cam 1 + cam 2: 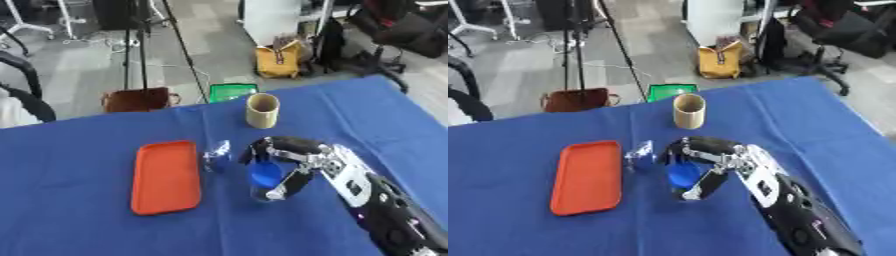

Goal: Pick up objects on the table and place them in the box.

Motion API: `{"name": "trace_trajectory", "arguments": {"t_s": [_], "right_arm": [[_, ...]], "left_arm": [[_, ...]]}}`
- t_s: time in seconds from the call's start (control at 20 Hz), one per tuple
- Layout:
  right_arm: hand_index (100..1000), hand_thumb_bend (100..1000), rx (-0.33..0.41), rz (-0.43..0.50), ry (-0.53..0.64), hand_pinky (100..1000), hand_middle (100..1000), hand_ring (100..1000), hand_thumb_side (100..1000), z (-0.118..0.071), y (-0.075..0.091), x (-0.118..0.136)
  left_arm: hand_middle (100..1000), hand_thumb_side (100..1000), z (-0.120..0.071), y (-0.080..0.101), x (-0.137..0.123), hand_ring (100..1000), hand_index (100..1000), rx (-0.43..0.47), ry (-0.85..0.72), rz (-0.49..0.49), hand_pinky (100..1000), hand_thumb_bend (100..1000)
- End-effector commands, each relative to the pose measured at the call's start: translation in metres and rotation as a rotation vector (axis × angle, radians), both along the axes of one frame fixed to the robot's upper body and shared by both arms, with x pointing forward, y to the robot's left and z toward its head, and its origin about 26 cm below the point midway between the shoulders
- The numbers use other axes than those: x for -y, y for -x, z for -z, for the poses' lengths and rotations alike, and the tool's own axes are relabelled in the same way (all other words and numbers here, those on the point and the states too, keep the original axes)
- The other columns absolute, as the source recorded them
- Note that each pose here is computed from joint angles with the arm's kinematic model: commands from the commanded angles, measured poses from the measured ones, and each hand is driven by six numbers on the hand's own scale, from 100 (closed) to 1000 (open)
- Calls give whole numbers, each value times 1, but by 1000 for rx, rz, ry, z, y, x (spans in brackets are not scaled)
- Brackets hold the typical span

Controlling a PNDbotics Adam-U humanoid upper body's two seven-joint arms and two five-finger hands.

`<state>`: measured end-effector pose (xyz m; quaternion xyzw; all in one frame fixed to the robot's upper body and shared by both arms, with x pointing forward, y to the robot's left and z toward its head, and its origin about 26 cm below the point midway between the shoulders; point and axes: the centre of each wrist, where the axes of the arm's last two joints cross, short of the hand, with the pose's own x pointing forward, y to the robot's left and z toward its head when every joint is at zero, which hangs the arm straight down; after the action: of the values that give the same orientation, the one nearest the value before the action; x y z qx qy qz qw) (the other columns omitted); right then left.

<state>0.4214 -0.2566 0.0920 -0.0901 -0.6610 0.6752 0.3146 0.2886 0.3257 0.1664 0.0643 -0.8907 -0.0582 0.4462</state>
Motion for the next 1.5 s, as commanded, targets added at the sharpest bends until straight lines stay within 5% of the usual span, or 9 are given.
{"name": "trace_trajectory", "arguments": {"t_s": [0.05,0.45,0.85,1.25,1.5], "right_arm": [[822,339,43,-80,37,453,671,512,100,-15,-5,-1],[822,335,146,-187,-33,444,673,513,100,-58,-16,-41],[826,349,173,-272,4,450,675,521,100,-77,-33,-91],[827,366,201,-227,38,445,674,524,100,-70,-50,-116],[834,412,311,-123,11,415,670,531,100,-77,-52,-125]], "left_arm": [[796,1000,-6,1,-1,789,905,17,-13,3,509,352],[796,1000,-5,1,0,789,905,13,-14,11,509,353],[797,1000,-9,-1,4,790,905,23,-16,37,509,354],[797,1000,-16,-4,12,791,906,48,-10,72,509,357],[797,1000,-20,-5,14,792,905,61,-7,82,509,358]]}}
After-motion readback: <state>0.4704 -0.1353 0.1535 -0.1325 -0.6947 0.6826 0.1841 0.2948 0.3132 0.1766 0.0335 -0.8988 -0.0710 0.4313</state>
